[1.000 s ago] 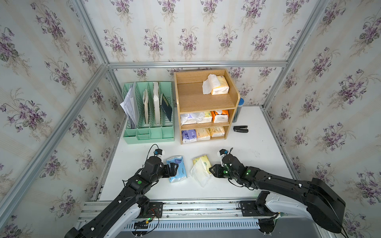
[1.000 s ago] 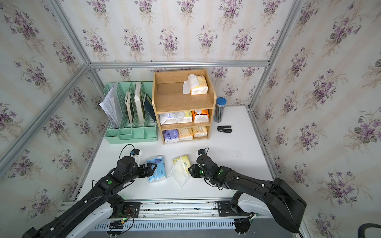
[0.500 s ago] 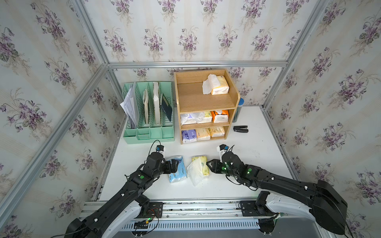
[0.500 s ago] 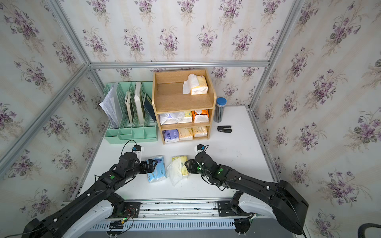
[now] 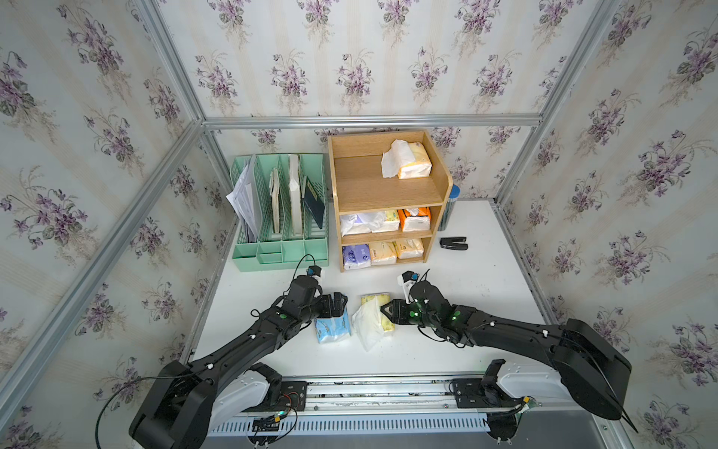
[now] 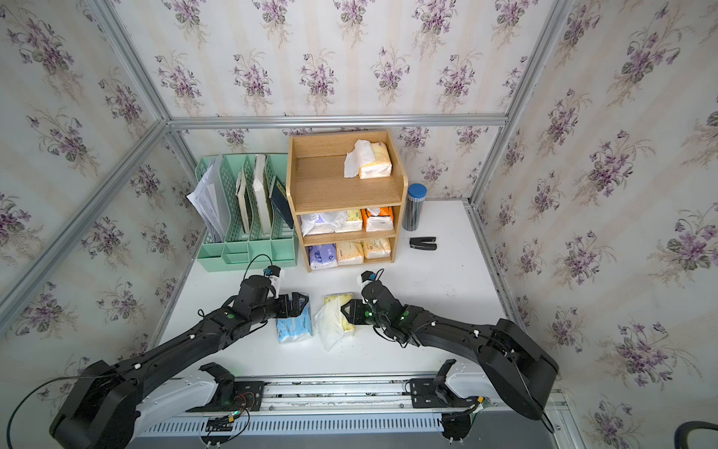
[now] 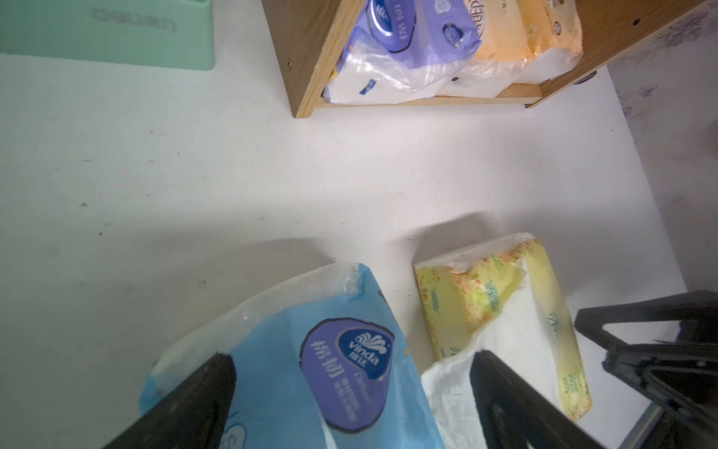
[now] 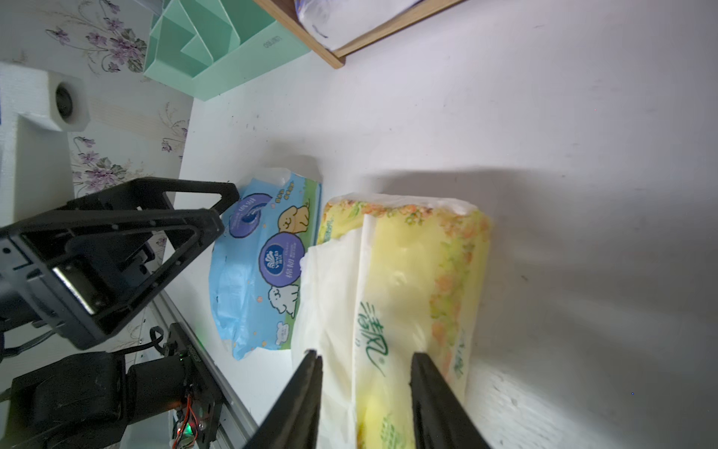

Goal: Remove the tissue boxes from the shelf
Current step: Adjust the box of tissues at the center of the board, then pick up a box of tissues from the shelf.

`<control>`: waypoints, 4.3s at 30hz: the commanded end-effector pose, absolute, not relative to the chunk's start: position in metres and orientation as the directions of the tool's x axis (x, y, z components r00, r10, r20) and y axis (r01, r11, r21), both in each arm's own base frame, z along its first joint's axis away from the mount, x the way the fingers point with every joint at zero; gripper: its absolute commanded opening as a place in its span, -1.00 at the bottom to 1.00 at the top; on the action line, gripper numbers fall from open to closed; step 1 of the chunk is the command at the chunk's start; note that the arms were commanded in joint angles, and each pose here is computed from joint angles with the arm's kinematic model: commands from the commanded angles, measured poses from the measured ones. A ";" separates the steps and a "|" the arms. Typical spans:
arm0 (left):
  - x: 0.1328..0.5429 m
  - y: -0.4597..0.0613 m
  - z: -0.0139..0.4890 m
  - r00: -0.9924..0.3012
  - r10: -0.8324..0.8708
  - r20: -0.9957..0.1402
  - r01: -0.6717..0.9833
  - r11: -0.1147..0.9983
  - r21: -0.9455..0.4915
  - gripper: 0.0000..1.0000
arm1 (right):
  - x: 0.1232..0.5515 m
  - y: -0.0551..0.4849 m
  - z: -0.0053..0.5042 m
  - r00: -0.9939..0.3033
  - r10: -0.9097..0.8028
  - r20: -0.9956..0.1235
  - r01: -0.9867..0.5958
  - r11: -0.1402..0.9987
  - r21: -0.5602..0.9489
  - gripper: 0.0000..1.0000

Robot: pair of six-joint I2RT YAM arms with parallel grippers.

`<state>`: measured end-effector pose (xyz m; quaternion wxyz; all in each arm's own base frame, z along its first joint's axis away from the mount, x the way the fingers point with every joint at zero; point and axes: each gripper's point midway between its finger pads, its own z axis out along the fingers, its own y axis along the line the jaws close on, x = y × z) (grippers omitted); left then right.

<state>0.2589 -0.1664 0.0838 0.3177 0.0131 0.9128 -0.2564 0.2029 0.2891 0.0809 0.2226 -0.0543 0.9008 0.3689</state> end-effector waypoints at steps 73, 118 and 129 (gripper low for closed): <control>0.328 -0.222 0.239 -0.637 -0.026 -0.770 0.456 0.793 -0.404 0.97 | 0.521 0.254 0.382 -0.335 0.462 -0.821 -0.097 0.850 0.518 -0.66; 0.306 -0.209 0.245 -0.636 -0.035 -0.771 0.439 0.805 -0.399 0.97 | 0.483 0.278 0.383 -0.494 0.300 -0.816 -0.434 0.728 0.531 0.38; 0.305 -0.213 0.250 -0.632 -0.043 -0.773 0.442 0.800 -0.406 0.98 | 0.469 0.273 0.385 -0.488 0.316 -0.814 -0.435 0.720 0.540 -0.55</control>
